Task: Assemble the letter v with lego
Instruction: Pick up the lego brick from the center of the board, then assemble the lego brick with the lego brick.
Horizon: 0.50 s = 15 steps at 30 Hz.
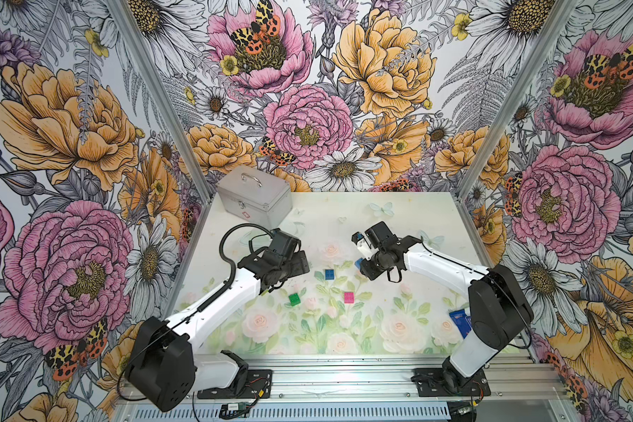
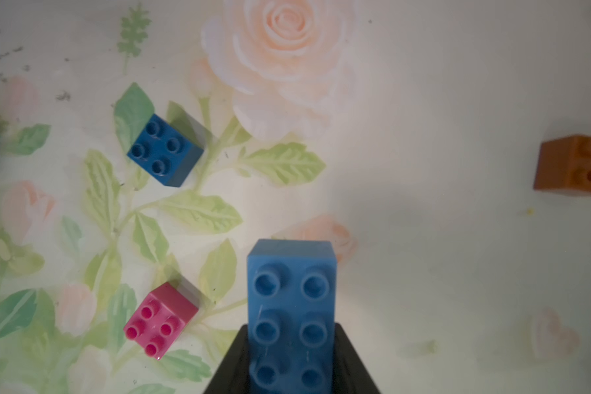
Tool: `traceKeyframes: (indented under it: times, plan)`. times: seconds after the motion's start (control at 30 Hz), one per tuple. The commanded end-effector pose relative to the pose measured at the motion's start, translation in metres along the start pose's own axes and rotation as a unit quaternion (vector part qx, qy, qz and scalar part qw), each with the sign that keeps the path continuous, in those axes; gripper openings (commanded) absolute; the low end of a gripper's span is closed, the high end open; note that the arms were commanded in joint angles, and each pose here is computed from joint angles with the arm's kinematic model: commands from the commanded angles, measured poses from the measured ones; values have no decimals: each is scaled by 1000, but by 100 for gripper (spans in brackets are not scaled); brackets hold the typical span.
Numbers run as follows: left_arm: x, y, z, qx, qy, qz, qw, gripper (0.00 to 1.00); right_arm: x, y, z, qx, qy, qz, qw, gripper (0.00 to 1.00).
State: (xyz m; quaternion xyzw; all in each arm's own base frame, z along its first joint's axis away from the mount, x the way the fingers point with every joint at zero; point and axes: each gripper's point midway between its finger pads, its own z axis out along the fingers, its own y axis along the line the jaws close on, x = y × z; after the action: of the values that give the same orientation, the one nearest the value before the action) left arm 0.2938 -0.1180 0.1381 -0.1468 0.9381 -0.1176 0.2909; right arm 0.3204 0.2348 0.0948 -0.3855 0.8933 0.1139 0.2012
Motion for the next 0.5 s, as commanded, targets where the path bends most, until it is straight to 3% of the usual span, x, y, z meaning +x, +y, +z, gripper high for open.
traceKeyframes:
  times: [0.0,0.23,0.47]
  plan:
    - [1,22,-12,42,-11,-41,998,92,-31,51,-20,-97,-68,-212,970,0]
    - [9,50,-13,55,-2,-75,996,94,-37,63,7,-138,0,-356,924,0]
    - [10,53,-13,52,-4,-72,996,94,-47,56,31,-154,38,-396,905,0]
